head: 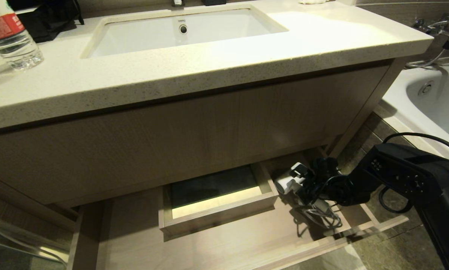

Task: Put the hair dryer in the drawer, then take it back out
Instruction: Put it into the drawer

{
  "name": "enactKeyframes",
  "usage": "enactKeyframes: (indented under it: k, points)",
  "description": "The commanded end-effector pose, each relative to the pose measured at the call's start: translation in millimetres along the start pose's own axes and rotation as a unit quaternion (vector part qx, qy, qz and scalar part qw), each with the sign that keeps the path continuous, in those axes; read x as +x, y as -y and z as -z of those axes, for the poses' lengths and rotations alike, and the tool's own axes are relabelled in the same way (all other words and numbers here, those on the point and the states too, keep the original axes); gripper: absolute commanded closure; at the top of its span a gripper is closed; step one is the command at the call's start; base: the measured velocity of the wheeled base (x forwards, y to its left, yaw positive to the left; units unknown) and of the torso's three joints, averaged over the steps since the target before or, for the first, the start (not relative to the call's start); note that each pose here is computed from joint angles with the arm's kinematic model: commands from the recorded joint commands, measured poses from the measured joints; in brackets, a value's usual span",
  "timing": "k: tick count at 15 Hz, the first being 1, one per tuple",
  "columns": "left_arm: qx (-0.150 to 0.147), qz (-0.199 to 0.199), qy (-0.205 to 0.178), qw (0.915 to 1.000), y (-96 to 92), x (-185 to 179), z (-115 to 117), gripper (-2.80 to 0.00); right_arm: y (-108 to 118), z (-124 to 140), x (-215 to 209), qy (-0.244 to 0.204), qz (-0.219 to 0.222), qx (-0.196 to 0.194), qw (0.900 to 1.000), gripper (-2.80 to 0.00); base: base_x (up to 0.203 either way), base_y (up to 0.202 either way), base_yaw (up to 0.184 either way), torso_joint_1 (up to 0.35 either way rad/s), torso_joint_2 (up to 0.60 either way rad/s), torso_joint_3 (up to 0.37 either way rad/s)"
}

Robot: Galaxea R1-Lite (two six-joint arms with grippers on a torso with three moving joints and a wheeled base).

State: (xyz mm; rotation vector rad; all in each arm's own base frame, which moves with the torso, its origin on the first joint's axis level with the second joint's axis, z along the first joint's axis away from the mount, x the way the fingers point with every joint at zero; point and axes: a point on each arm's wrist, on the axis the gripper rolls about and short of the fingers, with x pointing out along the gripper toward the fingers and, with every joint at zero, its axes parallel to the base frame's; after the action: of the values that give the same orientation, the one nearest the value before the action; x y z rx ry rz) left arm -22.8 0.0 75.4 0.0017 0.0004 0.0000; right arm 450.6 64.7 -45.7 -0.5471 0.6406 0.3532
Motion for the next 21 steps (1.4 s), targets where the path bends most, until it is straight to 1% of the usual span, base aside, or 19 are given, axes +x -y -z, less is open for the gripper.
enactKeyframes:
  k: [1, 6, 7, 11, 13, 17, 20, 21]
  points:
    - [0.000, 0.000, 0.000, 1.0000, 0.0, 0, 0, 0.00, -5, 8, 8, -0.008, -0.005, -0.001, 1.000, 0.00, 0.000, 0.000, 0.000, 0.000, 0.00, 0.000]
    - [0.000, 0.000, -0.001, 1.0000, 0.0, 0, 0, 0.00, -5, 9, 14, 0.002, 0.000, -0.003, 1.000, 0.00, 0.000, 0.000, 0.000, 0.000, 0.00, 0.000]
    - [0.000, 0.000, 0.000, 1.0000, 0.0, 0, 0, 0.00, -5, 9, 14, 0.001, -0.001, -0.009, 1.000, -2.80, 0.000, 0.000, 0.000, 0.000, 0.00, 0.000]
    - [0.000, 0.000, -0.001, 1.0000, 0.0, 0, 0, 0.00, -4, 7, 13, 0.002, 0.001, -0.012, 1.000, -2.80, 0.000, 0.000, 0.000, 0.000, 0.00, 0.000]
    - [0.000, 0.000, 0.000, 1.0000, 0.0, 0, 0, 0.00, -1, 2, 9, 0.009, 0.005, -0.012, 1.000, -2.80, 0.000, 0.000, 0.000, 0.000, 0.00, 0.000]
    - [0.000, 0.000, -0.001, 1.0000, 0.0, 0, 0, 0.00, 16, -24, -21, 0.036, 0.024, -0.011, 0.999, -2.80, 0.000, 0.000, 0.000, 0.000, 0.00, 0.000]
    - [0.000, 0.000, 0.000, 1.0000, 0.0, 0, 0, 0.00, 33, -49, -63, 0.059, 0.041, -0.012, 0.997, -2.80, 0.000, 0.000, 0.000, 0.000, 0.00, 0.000]
    - [0.000, 0.000, 0.000, 1.0000, 0.0, 0, 0, 0.00, 36, -54, -79, 0.064, 0.045, -0.013, 0.997, 0.00, 0.000, 0.000, 0.000, 0.000, 0.00, 0.000]
